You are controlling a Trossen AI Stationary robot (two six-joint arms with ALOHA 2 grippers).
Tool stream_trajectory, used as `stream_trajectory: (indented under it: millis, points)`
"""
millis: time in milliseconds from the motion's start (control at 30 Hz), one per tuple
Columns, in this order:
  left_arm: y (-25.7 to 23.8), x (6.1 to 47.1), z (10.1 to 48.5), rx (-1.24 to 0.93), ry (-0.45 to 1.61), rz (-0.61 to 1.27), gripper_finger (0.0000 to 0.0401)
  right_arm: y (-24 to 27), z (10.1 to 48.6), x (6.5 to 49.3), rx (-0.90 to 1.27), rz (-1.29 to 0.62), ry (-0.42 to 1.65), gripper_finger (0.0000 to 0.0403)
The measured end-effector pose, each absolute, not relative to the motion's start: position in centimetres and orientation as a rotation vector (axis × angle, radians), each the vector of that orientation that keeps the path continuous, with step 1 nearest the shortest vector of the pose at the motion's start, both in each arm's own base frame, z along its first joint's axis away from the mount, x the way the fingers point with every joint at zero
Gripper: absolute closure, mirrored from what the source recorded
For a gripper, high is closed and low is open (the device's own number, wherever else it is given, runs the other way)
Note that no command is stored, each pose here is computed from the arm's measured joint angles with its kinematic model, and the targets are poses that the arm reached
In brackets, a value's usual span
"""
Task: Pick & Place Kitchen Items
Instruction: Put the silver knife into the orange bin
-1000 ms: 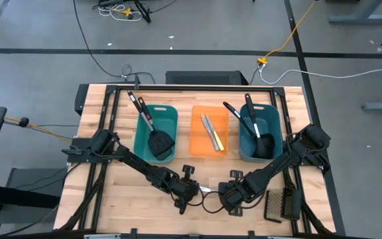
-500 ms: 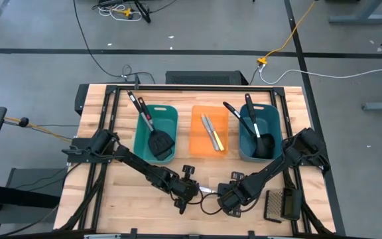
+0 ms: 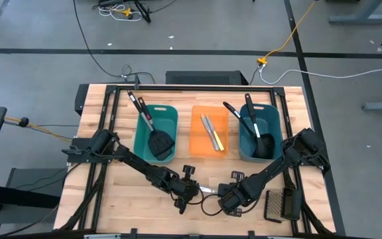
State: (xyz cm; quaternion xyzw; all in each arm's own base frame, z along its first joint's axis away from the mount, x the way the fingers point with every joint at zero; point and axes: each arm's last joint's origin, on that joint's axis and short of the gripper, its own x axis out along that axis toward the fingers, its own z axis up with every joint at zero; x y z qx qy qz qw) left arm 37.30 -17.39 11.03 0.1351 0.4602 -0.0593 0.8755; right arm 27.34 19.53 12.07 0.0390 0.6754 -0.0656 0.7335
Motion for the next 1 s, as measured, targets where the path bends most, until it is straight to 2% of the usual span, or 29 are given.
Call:
stream_trajectory:
  millis: [233, 500, 733, 1000]
  points:
    - [-17.7, 37.3, 12.0, 0.301, 0.925, -0.166, 0.0375, 19.9, 12.1, 27.0, 0.014, -0.148, 1.452, 0.0324]
    - [-17.7, 37.1, 14.8, 0.205, 0.86, -0.19, 0.034, 20.7, 12.0, 26.3, -0.069, -0.171, 1.399, 0.0324]
    - [-17.8, 37.5, 15.1, 0.133, 0.82, -0.204, 0.0278, 21.1, 12.0, 25.8, -0.108, -0.191, 1.372, 0.0324]
    - [-16.3, 38.1, 15.1, 0.093, 0.832, -0.145, 0.0189, 21.3, 11.9, 25.6, -0.128, -0.201, 1.358, 0.0324]
